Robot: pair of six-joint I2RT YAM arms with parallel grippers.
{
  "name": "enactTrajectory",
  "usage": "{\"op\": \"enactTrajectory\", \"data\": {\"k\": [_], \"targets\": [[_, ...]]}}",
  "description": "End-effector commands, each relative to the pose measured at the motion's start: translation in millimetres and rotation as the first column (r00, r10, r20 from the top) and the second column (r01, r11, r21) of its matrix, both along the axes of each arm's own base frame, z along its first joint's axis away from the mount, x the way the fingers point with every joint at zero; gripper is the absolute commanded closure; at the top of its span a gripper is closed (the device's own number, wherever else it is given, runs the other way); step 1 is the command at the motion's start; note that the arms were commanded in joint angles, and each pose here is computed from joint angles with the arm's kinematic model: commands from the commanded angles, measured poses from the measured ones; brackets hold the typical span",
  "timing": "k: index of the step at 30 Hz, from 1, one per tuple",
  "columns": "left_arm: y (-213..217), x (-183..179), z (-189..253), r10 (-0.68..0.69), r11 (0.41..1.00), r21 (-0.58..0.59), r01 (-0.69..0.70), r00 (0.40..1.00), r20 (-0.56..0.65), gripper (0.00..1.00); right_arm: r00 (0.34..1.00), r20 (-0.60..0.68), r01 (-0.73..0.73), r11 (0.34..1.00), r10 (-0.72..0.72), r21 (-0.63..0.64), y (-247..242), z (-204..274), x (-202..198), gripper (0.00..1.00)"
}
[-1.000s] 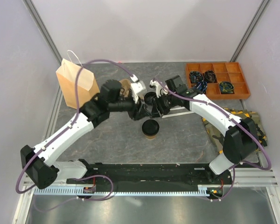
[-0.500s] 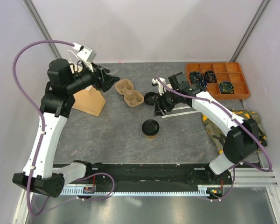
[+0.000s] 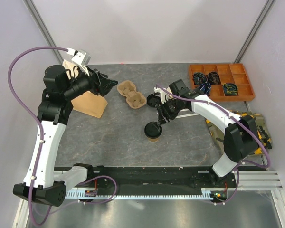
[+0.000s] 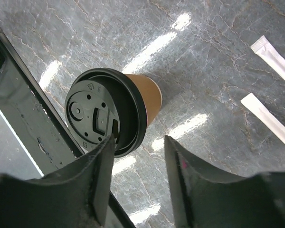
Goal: Pack the takeout coffee
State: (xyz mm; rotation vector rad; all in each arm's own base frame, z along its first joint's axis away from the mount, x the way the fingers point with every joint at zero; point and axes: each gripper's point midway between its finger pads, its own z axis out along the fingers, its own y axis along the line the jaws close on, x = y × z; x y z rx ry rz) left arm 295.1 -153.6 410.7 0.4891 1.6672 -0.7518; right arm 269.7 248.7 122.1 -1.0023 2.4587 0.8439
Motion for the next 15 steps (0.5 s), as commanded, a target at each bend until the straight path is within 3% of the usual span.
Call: {"op": "enactTrajectory", "data": {"k": [1,15], "targets": [[-3.7,0.0,7.0,-0.022,0.999,-0.043,0.022,1.0,0.0,0.28,1.0,0.021,-0.011,0.999,0.01,0.034,9.8,4.1,4.4,0.48],[-5.2,2.9,1.5,-0.029,0.998,-0.051,0.028,0.999,-0.014,0.28,0.997,0.069,-0.04,0.999,0.041,-0.016,19.2,3.4,0.9,0.64]]}}
